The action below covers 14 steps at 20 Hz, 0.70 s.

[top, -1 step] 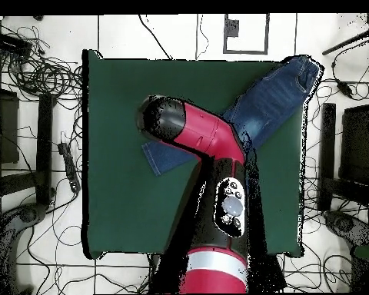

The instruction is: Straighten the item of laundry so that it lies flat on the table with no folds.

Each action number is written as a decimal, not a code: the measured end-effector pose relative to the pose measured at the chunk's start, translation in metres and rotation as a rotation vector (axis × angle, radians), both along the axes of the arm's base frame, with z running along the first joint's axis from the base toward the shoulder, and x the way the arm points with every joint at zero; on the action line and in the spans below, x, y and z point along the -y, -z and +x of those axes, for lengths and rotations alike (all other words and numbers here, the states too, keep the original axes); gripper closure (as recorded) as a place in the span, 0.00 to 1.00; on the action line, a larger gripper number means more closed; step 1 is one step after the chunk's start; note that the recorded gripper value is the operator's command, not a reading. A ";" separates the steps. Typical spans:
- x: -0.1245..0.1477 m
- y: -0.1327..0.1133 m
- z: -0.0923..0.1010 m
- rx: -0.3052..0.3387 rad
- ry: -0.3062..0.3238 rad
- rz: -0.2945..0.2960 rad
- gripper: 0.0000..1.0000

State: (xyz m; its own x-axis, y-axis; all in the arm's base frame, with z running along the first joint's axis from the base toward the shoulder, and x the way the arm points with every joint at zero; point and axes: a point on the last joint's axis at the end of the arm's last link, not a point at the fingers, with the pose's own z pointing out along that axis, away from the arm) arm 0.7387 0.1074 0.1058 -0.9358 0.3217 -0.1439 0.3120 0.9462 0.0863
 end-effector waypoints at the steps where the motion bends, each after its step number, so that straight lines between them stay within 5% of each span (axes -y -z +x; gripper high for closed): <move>1: 0.000 0.003 -0.001 -0.004 0.000 0.000 0.00; 14: 0.002 0.059 -0.022 -0.091 0.003 -0.002 0.00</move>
State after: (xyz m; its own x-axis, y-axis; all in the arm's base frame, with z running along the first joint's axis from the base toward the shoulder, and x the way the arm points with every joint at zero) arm 0.7171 0.1054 0.0465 -0.9442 0.3240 -0.0589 0.3209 0.9455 0.0556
